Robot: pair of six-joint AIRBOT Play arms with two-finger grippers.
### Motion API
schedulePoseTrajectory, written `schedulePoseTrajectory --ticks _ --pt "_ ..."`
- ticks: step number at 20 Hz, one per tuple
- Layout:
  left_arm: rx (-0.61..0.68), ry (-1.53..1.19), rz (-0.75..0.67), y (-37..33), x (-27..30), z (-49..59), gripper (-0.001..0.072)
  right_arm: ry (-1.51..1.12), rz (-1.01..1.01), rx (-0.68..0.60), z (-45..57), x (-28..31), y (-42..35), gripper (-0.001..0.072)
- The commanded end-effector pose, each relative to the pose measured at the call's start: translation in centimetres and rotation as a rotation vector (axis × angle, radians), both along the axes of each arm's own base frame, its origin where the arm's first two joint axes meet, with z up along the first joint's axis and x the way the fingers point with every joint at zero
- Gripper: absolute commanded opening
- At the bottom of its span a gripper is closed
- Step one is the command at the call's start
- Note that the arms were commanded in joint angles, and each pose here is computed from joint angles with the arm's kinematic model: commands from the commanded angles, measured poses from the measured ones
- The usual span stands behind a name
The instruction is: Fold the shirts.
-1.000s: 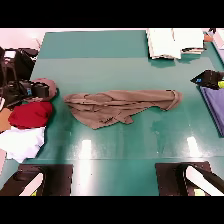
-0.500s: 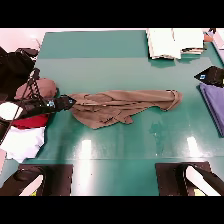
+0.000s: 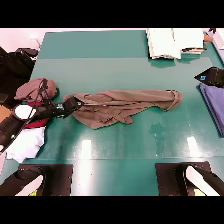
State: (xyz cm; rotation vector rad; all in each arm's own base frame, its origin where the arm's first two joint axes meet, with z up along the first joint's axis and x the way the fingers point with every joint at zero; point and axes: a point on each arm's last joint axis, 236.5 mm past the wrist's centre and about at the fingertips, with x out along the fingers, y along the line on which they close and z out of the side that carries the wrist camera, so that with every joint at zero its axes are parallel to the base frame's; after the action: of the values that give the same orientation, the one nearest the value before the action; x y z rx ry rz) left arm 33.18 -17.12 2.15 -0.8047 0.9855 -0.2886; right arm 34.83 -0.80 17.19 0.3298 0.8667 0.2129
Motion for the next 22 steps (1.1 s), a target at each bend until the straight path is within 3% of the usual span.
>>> schedulePoseTrajectory --ticks 1,10,11,12,13,14,19,20,21,22 --pt "-0.086 0.061 0.038 -1.1 1.3 -2.1 0.0718 0.011 0.008 0.001 -0.1 -0.3 0.2 0.0406" --pt "-0.097 -0.033 0.089 -3.4 6.2 -1.6 0.0715 0.041 0.026 0.006 -0.5 -0.9 0.5 0.0406" --pt "-0.096 -0.036 0.088 -3.4 6.4 -1.5 0.0603 0.053 0.031 0.004 -0.7 -1.2 0.5 0.0406" --pt "-0.093 -0.039 0.090 -3.3 6.5 -1.5 0.0427 0.063 0.037 0.005 -0.8 -1.4 0.6 0.0406" --pt "-0.091 -0.043 0.097 -3.1 6.7 -1.5 0.0168 0.073 0.042 0.006 -1.0 -1.6 0.7 0.0406" --pt "-0.086 -0.055 0.098 -3.0 6.8 -1.2 0.0020 0.080 0.041 -0.001 -1.1 -1.7 0.6 0.0405" --pt "0.071 -0.300 -0.038 -2.4 6.9 5.8 0.0021 0.258 0.001 -0.048 -6.8 -5.1 -1.1 0.0408" --pt "0.103 -0.339 -0.076 -2.4 6.4 7.1 0.0021 0.298 -0.016 -0.025 -8.9 -5.8 -1.2 0.0440" --pt "0.122 -0.364 -0.113 -2.5 5.7 8.2 0.0022 0.329 -0.030 -0.007 -10.9 -6.3 -1.1 0.0576" --pt "0.139 -0.381 -0.150 -2.7 4.9 9.1 0.0022 0.353 -0.043 0.007 -12.7 -6.7 -1.0 0.0601"
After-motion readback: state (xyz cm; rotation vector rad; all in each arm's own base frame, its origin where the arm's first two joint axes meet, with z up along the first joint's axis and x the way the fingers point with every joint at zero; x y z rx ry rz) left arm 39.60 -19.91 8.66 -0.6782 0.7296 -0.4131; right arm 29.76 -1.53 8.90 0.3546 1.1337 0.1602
